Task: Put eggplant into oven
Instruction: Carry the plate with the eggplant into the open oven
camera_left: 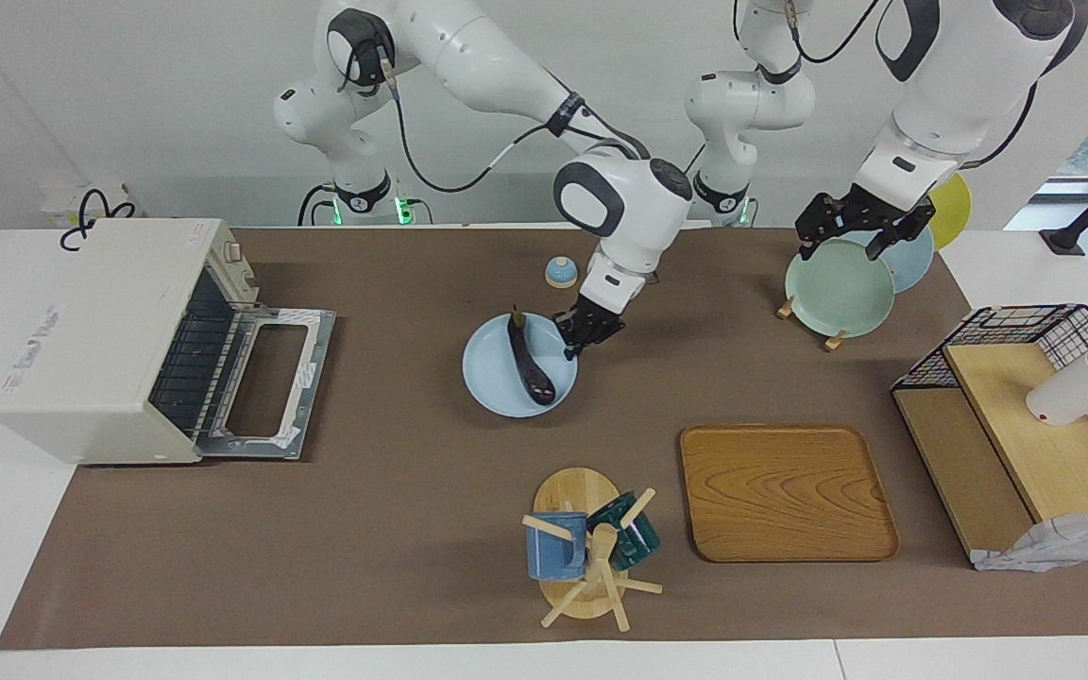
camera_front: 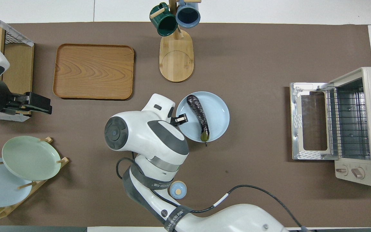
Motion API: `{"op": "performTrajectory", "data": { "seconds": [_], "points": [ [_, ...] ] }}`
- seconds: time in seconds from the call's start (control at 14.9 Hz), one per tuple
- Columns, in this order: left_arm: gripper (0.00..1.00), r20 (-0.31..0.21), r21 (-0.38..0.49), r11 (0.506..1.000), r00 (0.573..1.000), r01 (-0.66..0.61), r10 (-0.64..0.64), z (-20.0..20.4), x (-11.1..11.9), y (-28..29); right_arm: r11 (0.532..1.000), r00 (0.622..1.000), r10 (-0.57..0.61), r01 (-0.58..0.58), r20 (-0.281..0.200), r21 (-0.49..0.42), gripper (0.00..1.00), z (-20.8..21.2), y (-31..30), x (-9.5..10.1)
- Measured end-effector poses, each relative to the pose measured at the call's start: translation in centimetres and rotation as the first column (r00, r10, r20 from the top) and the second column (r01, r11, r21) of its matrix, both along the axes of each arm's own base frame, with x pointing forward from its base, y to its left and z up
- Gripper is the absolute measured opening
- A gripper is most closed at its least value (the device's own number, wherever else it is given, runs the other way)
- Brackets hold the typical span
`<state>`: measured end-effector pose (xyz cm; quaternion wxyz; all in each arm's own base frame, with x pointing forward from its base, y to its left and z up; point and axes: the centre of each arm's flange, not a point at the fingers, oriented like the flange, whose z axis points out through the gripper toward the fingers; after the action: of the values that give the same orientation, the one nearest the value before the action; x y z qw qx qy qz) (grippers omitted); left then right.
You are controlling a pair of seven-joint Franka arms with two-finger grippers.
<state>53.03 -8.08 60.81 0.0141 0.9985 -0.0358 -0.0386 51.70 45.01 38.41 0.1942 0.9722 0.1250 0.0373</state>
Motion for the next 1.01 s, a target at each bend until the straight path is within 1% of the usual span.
{"op": "performTrajectory", "data": {
  "seconds": [0.13,0.27,0.34,0.4,0.54,0.67,0.74,0.88,1.01],
  "points": [
    [1.00,-0.003,0.001,1.000,1.000,0.000,0.000,0.0,0.0,0.0,0.998,0.998,-0.054,0.054,-0.018,-0.014,0.03,2.9,-5.7,2.0],
    [1.00,-0.003,0.001,1.000,1.000,-0.001,0.001,0.2,-0.2,0.1,0.998,0.997,-0.064,0.063,-0.051,-0.013,0.03,3.7,-13.5,3.6],
    [1.00,-0.003,0.001,1.000,1.000,-0.002,0.002,0.3,-0.2,0.2,0.998,0.996,-0.070,0.070,-0.057,-0.001,0.03,3.5,-17.5,3.9],
    [1.00,-0.003,0.001,1.000,1.000,-0.003,0.003,0.3,-0.2,0.2,0.997,0.995,-0.078,0.079,-0.064,0.008,0.03,3.1,-21.2,3.5],
    [1.00,-0.004,0.002,1.000,1.000,-0.006,0.006,0.3,-0.2,0.4,0.996,0.992,-0.091,0.092,-0.088,0.011,0.03,2.3,-26.3,1.6],
    [1.00,-0.004,0.002,1.000,1.000,-0.009,0.009,0.3,-0.2,0.5,0.995,0.990,-0.099,0.100,-0.105,0.009,0.03,2.3,-29.0,-0.1],
    [1.00,-0.005,0.002,1.000,1.000,-0.009,0.009,0.3,-0.2,0.5,0.994,0.988,-0.103,0.105,-0.113,0.008,0.03,2.3,-30.1,-0.6],
    [1.00,-0.006,0.002,1.000,1.000,-0.009,0.010,0.3,-0.2,0.6,0.992,0.985,-0.124,0.126,-0.124,0.008,0.03,2.0,-32.7,-0.8],
    [1.00,-0.007,0.002,1.000,1.000,-0.012,0.012,0.3,-0.2,0.7,0.991,0.983,-0.128,0.132,-0.129,0.023,0.03,1.1,-36.0,-0.3]
  ]
}}
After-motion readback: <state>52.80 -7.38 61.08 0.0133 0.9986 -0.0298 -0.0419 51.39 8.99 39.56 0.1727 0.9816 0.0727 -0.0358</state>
